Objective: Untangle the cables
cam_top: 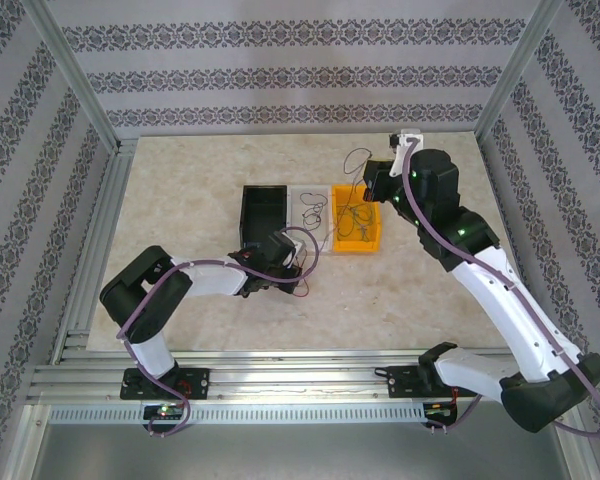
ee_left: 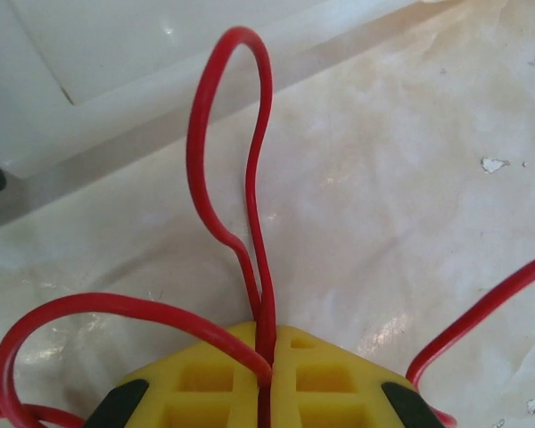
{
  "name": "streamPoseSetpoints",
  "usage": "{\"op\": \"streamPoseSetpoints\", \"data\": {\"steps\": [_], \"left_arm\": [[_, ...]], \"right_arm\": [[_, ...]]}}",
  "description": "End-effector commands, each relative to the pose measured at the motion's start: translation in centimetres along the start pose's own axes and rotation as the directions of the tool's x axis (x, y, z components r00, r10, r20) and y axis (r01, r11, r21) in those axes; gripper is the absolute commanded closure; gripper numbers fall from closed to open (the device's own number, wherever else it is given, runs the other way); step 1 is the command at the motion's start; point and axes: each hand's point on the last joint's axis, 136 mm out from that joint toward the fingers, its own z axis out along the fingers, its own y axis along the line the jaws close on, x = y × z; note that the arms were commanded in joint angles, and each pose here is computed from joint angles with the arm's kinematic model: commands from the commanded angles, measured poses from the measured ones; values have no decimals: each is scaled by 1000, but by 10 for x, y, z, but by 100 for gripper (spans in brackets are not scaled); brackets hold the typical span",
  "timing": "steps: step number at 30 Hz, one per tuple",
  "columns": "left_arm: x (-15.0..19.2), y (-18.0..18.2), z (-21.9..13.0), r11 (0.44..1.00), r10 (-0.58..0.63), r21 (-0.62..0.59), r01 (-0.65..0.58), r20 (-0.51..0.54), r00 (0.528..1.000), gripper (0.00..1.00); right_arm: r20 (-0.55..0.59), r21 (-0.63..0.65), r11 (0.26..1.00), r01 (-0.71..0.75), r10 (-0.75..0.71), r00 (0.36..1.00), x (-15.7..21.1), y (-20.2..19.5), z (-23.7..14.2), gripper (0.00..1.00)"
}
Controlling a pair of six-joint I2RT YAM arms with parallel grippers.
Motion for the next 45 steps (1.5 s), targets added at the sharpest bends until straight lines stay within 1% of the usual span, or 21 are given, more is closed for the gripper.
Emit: {"op": "streamPoseSetpoints", "data": {"steps": [1,2,3,5,7,10,11,13,18,21,24,27,32,38,45], "left_arm": [[87,49,-2,981,-106,-186,55,-275,956,86],[88,49,-2,981,-108,-186,57,-277,955,79],[87,48,-3,981,-109,-184,58,-275,955,74],[84,47,-4,983,-103,-176,57,-266,958,67],[78,45,-7,984,-95,-167,54,-244,965,64],[67,42,-12,987,-78,-153,49,-191,978,63],[64,42,-14,988,-73,-150,47,-174,982,66],[59,42,-18,987,-67,-153,45,-145,987,78],[48,45,-28,984,-64,-173,49,-81,995,100],[43,49,-35,979,-71,-195,61,-43,997,100],[38,52,-42,975,-76,-211,73,-6,997,100],[35,56,-48,969,-84,-231,86,18,996,100],[31,58,-53,968,-88,-233,93,34,996,100],[32,59,-51,967,-89,-239,92,24,996,100],[29,61,-52,966,-88,-243,91,27,996,100]], "right_arm": [[88,5,999,41,-41,995,-31,4,-4,100],[88,0,999,45,-44,995,-33,5,-4,100],[87,-11,999,48,-47,995,-33,7,-3,100],[79,-26,998,50,-48,996,-33,10,-1,100],[69,-45,998,48,-45,997,-30,14,2,100],[68,-82,995,57,-51,996,-31,22,4,100],[73,-89,994,61,-54,996,-33,24,5,100],[79,-100,992,75,-68,995,-39,29,7,100],[93,-102,987,121,-112,989,-54,35,20,100],[92,-109,984,139,-129,987,-59,40,32,100],[66,-131,982,137,-129,989,-55,44,48,100],[23,-152,980,129,-127,992,-41,46,69,100],[-82,-173,979,104,-120,989,0,45,108,100],[-215,-120,991,58,-83,973,58,29,145,100],[-397,-78,997,-18,-15,918,138,17,172,100]]}}
